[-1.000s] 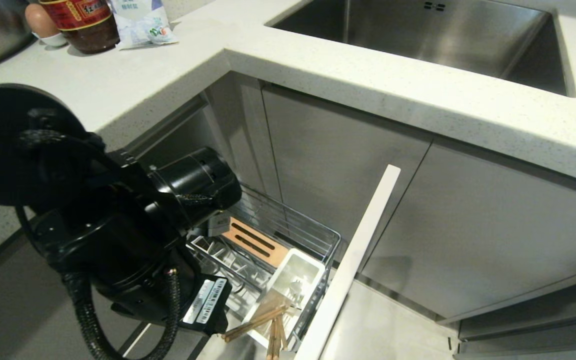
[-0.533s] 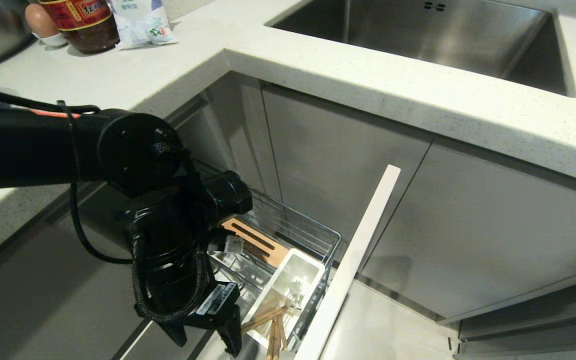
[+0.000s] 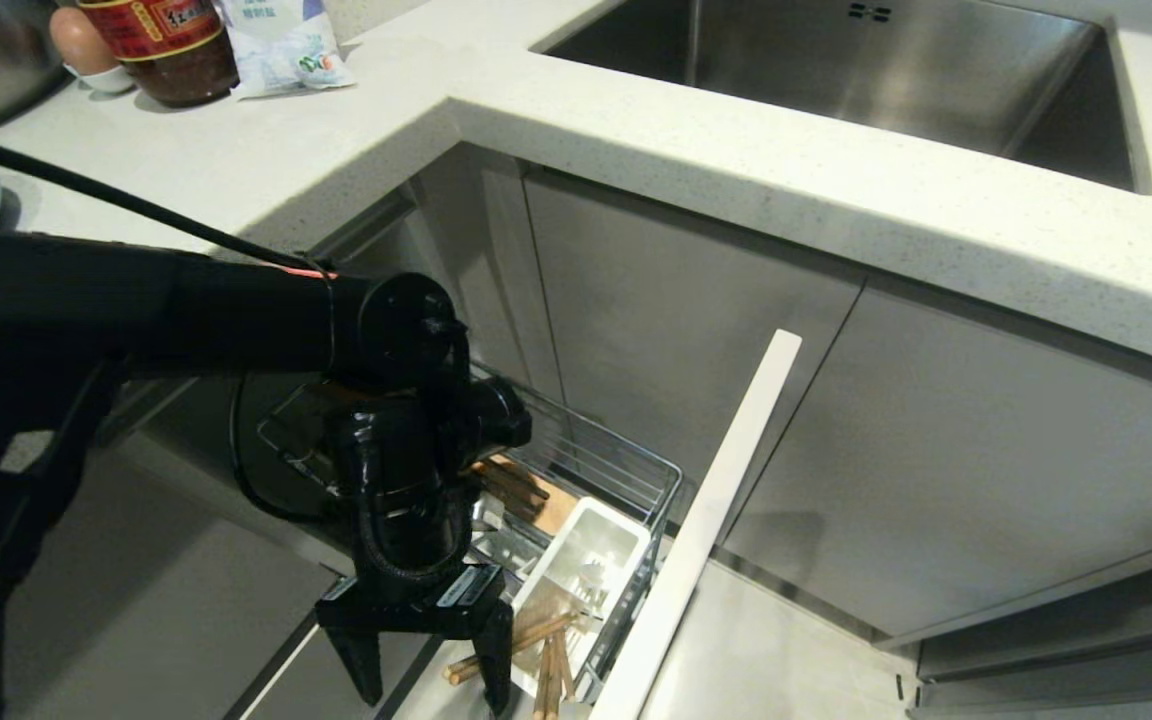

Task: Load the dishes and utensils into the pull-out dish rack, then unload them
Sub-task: Take the chopsticks out of the cupboard

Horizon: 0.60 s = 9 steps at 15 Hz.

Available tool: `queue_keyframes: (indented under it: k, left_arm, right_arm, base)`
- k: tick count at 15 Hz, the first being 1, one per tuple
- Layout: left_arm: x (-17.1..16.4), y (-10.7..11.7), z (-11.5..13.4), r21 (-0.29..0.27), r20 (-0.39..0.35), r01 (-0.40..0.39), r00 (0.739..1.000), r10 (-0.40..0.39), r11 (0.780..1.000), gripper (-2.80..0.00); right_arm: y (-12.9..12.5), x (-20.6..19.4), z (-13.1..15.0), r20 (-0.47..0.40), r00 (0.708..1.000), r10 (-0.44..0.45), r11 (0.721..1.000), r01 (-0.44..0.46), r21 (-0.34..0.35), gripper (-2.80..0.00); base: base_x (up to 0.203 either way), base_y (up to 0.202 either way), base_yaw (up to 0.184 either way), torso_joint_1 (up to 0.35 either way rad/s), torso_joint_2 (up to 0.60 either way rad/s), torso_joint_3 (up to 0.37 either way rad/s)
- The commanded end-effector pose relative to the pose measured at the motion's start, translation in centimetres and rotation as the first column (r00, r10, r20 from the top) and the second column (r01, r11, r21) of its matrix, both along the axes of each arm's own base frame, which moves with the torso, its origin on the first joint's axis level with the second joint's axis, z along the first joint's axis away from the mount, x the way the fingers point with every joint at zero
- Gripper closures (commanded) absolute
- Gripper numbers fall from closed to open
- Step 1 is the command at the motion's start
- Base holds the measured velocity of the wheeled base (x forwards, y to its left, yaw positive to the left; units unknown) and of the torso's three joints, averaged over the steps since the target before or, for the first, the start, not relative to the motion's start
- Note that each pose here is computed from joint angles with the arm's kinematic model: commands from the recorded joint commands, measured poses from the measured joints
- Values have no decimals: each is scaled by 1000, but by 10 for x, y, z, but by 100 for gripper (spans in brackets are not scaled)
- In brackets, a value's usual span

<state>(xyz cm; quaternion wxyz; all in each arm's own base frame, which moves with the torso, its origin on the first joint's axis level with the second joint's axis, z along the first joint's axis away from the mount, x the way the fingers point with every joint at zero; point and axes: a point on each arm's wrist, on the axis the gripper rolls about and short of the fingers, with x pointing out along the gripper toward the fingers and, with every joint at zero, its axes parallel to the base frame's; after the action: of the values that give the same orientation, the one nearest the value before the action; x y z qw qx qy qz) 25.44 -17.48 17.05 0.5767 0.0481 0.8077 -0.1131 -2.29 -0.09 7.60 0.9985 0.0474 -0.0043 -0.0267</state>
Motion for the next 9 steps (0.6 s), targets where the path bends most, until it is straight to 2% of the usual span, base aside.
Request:
queue_keyframes:
  k: [1, 9]
  left_arm:
    - [11, -4, -14, 23, -38, -17, 999, 18, 1000, -280]
    - [27, -9, -34, 48, -73, -50, 996, 54, 998, -280]
  right_arm:
    - [0, 0, 0, 5, 1000, -1, 1000, 1, 0, 0]
    - [0, 0, 0, 5, 1000, 0, 1000, 0, 0, 0]
  base:
    - [0, 0, 0, 0, 0, 0]
    - [0, 0, 0, 0, 0, 0]
